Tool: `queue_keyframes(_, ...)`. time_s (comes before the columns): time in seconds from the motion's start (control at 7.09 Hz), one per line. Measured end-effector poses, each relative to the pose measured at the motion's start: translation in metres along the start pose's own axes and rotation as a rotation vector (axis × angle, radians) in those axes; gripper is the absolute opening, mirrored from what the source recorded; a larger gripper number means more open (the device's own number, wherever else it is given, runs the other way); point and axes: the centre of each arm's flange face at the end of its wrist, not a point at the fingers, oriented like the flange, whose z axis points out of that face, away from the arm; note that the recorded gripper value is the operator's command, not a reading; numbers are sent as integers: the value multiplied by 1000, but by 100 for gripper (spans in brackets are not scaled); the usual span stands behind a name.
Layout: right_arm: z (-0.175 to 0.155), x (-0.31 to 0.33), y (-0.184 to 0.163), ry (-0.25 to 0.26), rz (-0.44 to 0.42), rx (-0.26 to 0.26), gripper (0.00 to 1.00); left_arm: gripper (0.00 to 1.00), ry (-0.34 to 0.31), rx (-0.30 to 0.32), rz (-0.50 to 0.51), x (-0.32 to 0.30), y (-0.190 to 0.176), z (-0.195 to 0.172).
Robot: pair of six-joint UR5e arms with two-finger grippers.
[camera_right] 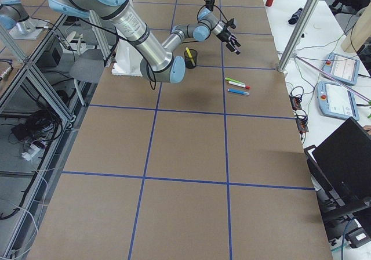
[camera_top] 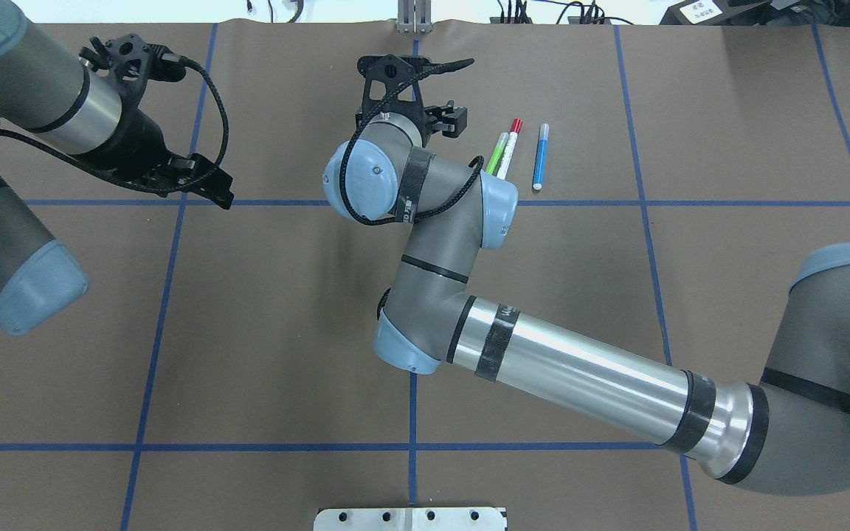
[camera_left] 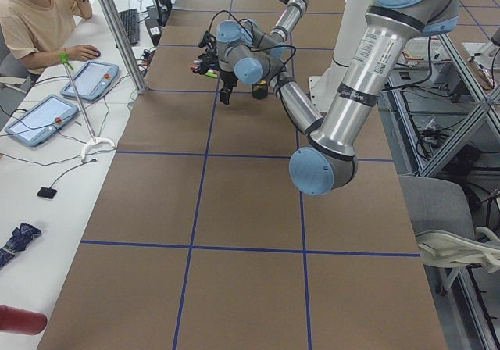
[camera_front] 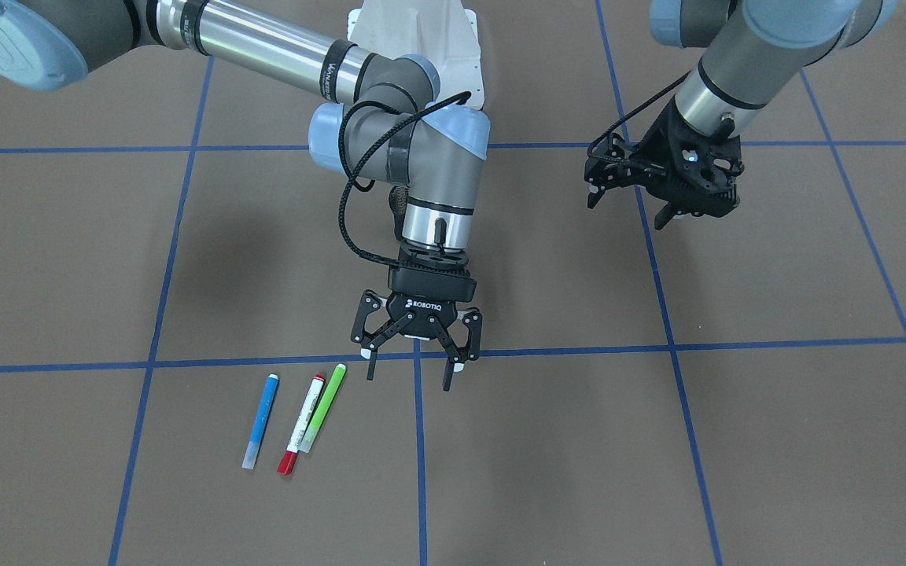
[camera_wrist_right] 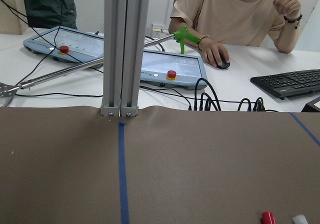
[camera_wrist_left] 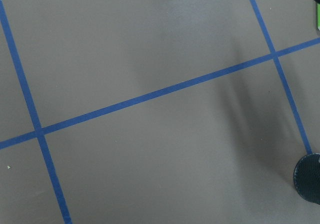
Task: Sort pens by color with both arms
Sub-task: 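Move the left gripper over the cup while the right arm withdraws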
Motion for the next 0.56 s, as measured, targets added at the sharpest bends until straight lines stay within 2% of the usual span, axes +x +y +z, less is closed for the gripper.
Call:
queue_keyframes(0.28,-5,18,-40,-78,46,-160,99,99,17,9,-99,20,-3,-4)
queue_keyframes(0.42,-2,39,-65,-112,50,-257,99,99,25,5,-136,31,-2,-3)
queue_keyframes(0.56,1,64,-91,-122,19,-351,99,99,33,-4,-169,42,1,1)
